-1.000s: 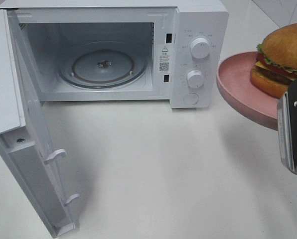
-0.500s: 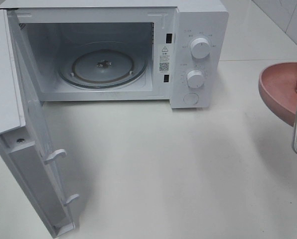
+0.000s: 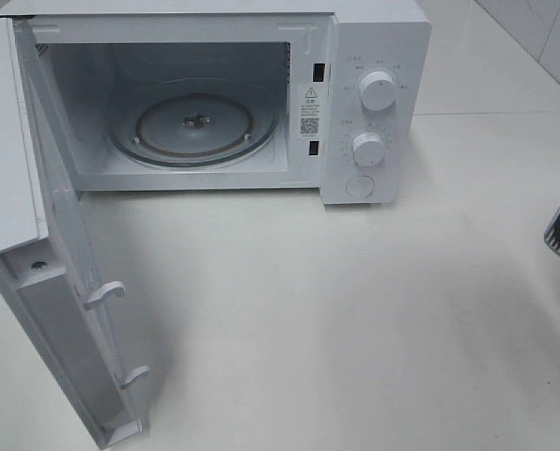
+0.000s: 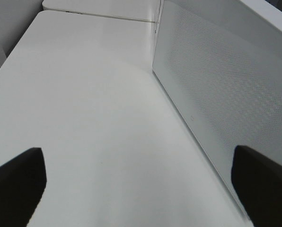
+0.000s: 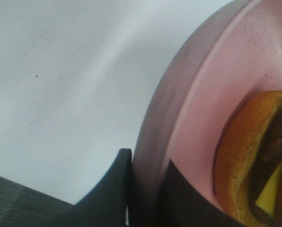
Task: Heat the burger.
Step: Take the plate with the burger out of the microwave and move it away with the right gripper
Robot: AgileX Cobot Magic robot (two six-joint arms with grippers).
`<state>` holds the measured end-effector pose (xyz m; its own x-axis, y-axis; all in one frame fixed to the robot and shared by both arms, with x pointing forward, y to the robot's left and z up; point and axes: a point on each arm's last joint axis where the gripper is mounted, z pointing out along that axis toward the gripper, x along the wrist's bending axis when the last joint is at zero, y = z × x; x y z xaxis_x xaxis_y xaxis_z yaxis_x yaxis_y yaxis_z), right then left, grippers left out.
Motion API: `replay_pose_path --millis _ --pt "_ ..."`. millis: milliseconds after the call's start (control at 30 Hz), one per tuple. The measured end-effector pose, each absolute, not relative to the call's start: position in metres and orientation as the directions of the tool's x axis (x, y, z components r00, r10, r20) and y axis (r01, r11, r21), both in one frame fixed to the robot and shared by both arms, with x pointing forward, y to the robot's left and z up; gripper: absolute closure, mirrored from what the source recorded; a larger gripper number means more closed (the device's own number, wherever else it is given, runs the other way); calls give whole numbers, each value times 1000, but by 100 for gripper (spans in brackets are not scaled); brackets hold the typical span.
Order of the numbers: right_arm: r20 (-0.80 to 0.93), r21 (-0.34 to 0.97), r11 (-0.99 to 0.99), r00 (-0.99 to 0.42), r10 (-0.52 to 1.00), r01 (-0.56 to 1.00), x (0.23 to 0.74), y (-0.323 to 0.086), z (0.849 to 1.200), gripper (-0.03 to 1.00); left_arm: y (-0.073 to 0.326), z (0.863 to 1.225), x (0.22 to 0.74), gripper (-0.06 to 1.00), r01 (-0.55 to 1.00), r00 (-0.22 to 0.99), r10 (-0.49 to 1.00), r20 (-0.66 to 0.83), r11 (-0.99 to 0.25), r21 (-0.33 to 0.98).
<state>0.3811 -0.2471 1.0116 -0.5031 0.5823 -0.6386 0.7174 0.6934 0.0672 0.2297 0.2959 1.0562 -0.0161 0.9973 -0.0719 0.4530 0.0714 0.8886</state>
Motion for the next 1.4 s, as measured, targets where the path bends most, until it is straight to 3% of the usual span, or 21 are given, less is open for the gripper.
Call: replay_pose_path --millis 167,767,1400 --pt "-636 116 596 -401 659 795 386 -243 1004 88 296 1056 230 -4 453 -16 997 -72 71 889" --pt "-680 154 375 -177 712 914 404 -232 973 88 296 1056 230 -4 453 -16 997 -72 71 889" --pt "-670 114 384 -214 711 916 420 -215 929 88 296 1056 230 -4 453 -16 997 -71 70 889"
